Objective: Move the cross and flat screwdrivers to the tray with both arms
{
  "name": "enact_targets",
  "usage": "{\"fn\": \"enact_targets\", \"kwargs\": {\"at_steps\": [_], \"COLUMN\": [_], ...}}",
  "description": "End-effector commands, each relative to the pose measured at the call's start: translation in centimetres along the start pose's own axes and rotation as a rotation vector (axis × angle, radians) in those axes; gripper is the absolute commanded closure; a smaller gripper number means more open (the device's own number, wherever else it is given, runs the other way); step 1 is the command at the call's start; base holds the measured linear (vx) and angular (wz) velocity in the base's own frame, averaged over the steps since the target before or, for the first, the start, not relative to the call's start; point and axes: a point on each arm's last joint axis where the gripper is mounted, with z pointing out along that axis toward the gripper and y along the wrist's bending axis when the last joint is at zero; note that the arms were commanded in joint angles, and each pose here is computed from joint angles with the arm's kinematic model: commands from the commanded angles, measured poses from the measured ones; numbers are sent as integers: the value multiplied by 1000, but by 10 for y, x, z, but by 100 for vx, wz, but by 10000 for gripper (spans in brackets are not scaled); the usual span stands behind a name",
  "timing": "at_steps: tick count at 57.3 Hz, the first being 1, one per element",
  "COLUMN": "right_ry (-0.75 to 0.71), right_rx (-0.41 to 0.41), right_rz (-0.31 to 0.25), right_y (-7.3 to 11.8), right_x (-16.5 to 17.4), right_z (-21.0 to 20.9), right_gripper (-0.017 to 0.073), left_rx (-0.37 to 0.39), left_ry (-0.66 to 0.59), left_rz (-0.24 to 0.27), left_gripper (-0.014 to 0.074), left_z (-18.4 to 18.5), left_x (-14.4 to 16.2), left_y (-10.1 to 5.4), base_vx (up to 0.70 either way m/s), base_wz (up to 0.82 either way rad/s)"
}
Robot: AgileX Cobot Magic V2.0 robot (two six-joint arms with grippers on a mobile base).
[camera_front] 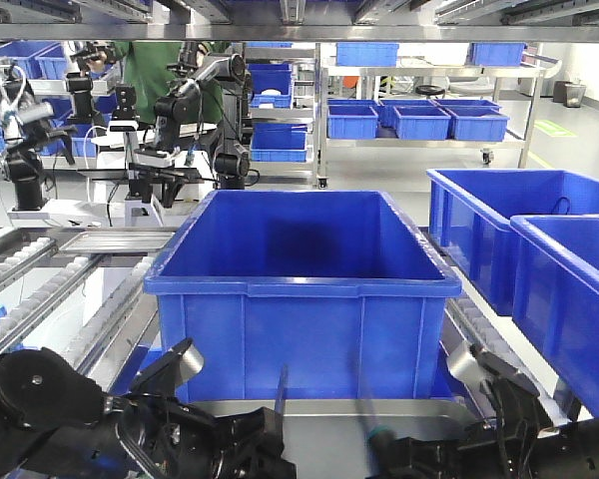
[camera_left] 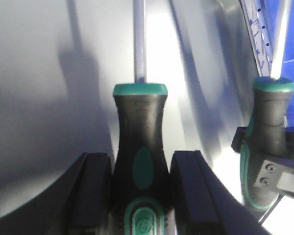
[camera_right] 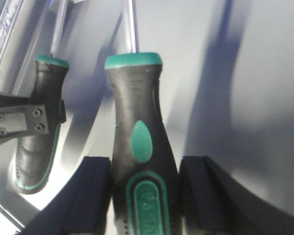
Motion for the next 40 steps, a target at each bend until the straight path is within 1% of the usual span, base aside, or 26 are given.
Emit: {"fn": "enact_targets", "kwargs": {"at_steps": [1,5,8,11,19,22,25,27,29,31,32,33,34,35,36,37,40], "right_ry": [-74,-74,-75,-74,-80,-93,-104,-113,-124,-132,-138,-144,-150,-159,-169,-177,-214], "right_rx": [-37,-36,-36,-36,-39,-41,-43,-46,-50,-56,-60,-62,-63,-61,-60,-60,-59], "right_rz": [-3,-17,-34,-40,-43,-48,-54,-59,-64,-71,-77,-86,-94,-111,-126,-136,-178], "right_y": [10,10,10,10,11,13,14,16,17,20,21,22,23,25,26,27,32], "right_x": [-9,-9,-9,-9,-8,-9,-8,-8,-8,-7,-6,-5,-5,-4,-3,-2,1], "right_z": [-10,-10,-10,-10,-12,-15,-18,-21,-24,-28,-30,-33,-36,-39,-43,-46,-58], "right_gripper": [43,1,-12,-13,8,39,92,150,224,310,367,426,467,527,576,575,574], "left_rx": [73,75,76,76,81,84,83,78,71,68,66,61,55,41,25,17,-29], "left_ry": [-44,-30,-28,-28,-37,-46,-54,-61,-63,-56,-50,-42,-37,-29,-24,-30,-52], "left_rz": [34,62,72,78,84,87,97,111,134,158,170,194,212,257,290,321,404], "left_gripper": [167,111,86,73,75,92,140,190,253,330,382,416,470,523,575,604,603], "left_z": [-15,-15,-15,-15,-19,-22,-27,-31,-36,-41,-44,-47,-50,-55,-57,-62,-74], "left_x": [-4,-3,-3,-3,-3,-3,-3,-3,-2,0,2,4,5,9,11,13,17], "left_y": [-20,-20,-20,-20,-22,-23,-23,-24,-24,-26,-27,-28,-29,-31,-30,-32,-34], "base_vx": [0,0,0,0,0,0,0,0,0,0,0,0,0,0,0,0,0], "base_wz": [0,0,0,0,0,0,0,0,0,0,0,0,0,0,0,0,0]}}
